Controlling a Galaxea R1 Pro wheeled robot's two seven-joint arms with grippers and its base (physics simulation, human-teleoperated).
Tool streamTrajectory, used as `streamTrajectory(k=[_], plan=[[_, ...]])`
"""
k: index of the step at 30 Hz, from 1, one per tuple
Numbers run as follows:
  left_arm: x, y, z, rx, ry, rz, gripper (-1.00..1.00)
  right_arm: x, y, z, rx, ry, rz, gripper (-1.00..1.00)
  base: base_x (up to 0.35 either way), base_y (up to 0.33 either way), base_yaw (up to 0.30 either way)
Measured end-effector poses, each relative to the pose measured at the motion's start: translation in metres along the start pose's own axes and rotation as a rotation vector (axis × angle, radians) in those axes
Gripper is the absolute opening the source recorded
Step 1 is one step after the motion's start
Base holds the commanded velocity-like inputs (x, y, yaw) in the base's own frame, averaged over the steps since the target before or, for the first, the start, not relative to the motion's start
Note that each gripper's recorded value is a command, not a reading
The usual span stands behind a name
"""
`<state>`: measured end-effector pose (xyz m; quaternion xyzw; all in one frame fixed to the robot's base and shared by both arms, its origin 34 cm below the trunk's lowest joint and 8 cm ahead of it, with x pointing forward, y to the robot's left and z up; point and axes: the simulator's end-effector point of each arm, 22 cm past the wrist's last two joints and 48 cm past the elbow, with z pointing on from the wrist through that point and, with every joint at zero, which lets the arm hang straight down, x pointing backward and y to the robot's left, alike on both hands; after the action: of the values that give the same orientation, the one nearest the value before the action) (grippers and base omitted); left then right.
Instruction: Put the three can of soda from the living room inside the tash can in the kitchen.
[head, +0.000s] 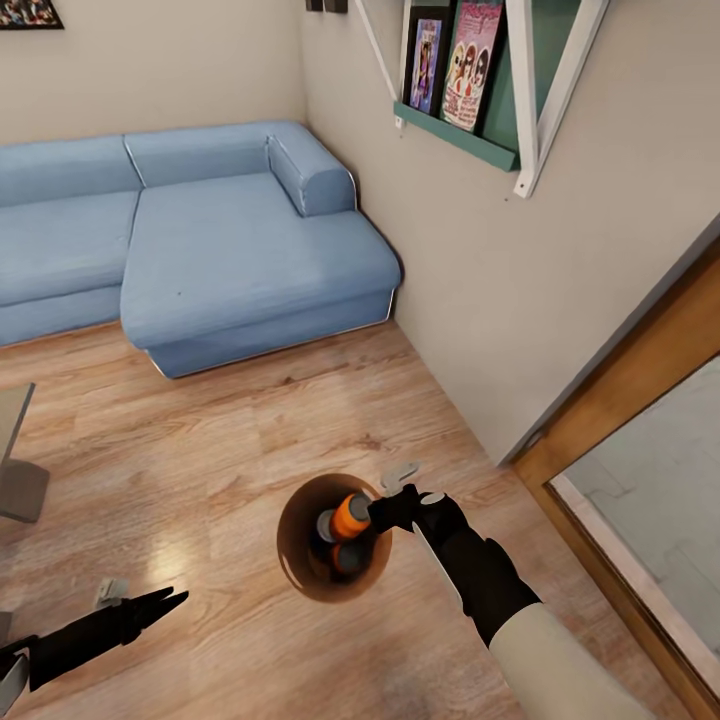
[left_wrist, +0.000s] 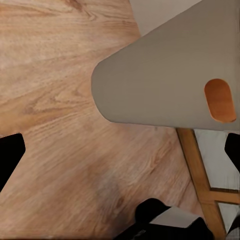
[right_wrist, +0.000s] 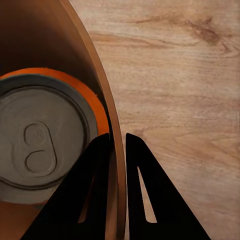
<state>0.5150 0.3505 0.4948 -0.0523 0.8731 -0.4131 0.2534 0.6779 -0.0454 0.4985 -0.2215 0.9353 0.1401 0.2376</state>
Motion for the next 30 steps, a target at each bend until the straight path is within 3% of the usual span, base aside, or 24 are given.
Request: streamTrajectory(k=[15,21,30], plan=[[0.017,0.02,0.015,0.004,0.008,0.002,1.0,0.017,-0.003,0.023,0.001,-0.002,-0.002,-1.0,0.0,0.0,0.0],[0.022,0.017,0.019,0.058,0.004,0.005,1.0,0.025,-0.003,0.033,0.0,-0.002,-0.001,-1.0,0.0,0.0,0.0],[0.031,0.028,0.027,0.07,0.003,0.006,1.0,0.036,-0.005,0.047,0.0,-0.003,-0.002,-1.0,0.0,0.0,0.0]])
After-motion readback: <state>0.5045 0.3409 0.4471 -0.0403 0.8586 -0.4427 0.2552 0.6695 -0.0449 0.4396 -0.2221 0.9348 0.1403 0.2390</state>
